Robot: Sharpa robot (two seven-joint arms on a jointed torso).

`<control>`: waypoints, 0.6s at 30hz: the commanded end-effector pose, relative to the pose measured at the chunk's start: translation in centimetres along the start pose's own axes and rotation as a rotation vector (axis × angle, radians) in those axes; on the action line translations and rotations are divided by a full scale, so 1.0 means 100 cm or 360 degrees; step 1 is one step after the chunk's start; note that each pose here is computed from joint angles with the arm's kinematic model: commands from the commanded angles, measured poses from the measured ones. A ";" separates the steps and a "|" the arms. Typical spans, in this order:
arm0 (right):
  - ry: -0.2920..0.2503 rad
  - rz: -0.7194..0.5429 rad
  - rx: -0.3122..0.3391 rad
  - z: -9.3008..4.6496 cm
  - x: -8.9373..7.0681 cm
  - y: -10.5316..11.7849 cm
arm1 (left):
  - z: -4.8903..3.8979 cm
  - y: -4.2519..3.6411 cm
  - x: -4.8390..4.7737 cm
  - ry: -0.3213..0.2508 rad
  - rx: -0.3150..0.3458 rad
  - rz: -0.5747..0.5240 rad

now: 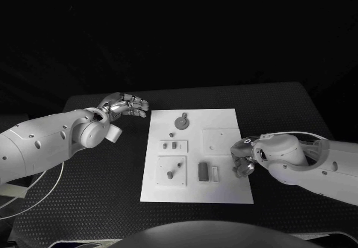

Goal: Assemble the parts on the task board

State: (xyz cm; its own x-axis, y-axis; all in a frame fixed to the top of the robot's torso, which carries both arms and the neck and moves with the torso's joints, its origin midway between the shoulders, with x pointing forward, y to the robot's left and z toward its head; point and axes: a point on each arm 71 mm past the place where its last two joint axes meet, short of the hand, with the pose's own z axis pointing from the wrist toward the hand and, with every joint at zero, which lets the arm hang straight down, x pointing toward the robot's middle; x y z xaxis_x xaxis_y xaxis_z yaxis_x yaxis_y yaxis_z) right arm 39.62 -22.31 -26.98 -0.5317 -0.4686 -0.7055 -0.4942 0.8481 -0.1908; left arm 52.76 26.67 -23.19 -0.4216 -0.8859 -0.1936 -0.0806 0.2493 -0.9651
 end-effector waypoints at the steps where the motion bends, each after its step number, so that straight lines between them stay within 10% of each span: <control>1: 0.0089 -0.0023 -0.0022 0.004 0.017 0.006 | 0.0000 -0.0014 0.0013 0.0020 0.0012 -0.0013; 18: 0.0036 0.0328 -0.0112 0.002 0.015 0.008 | 0.0004 -0.0015 0.0017 0.0020 0.0013 -0.0013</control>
State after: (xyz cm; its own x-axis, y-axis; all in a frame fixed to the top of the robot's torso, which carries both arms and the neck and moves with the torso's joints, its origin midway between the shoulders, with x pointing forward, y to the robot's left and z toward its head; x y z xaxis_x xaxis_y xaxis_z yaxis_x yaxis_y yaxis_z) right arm 39.60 -22.68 -27.03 -0.5571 -0.3928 -0.7317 -0.4573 0.8806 -0.1245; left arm 52.75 26.70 -23.19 -0.4212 -0.8860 -0.1937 -0.0810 0.2494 -0.9650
